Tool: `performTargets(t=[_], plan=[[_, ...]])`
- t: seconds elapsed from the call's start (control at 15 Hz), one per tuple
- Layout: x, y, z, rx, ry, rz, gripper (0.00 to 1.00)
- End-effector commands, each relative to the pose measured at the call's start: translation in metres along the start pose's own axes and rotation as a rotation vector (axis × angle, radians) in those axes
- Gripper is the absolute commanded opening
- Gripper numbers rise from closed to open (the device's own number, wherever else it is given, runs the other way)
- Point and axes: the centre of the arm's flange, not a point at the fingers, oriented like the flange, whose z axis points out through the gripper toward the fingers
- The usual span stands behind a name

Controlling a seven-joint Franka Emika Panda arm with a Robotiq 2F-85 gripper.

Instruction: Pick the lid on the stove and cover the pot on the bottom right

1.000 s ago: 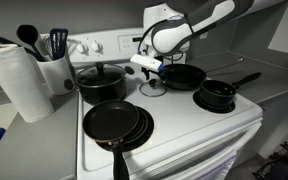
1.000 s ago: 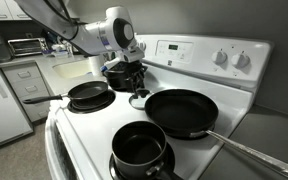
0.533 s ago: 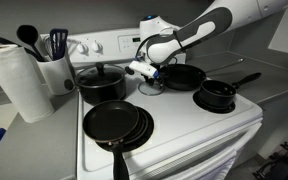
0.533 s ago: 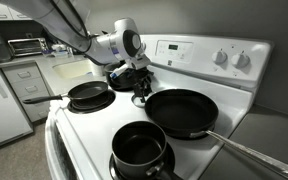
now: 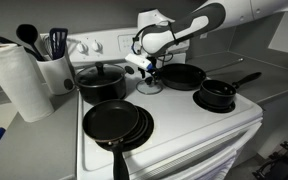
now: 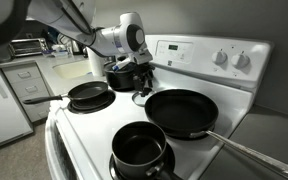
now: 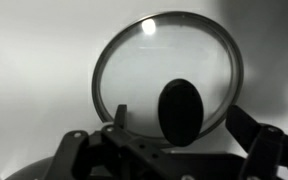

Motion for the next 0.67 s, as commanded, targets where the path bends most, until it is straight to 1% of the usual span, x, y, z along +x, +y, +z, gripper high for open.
performTargets(t=[0.0,0.2,0.47,0.6], plan=[[0.009,-0.017,-0.011,-0.011,-0.020,0.029,1.00],[0.012,-0.011,-0.012,-0.014,-0.042,0.067,1.00],[0.016,-0.006,-0.006,-0.020,-0.119,0.102,1.00],[0.019,-0.006,-0.004,-0.023,-0.138,0.115,1.00]])
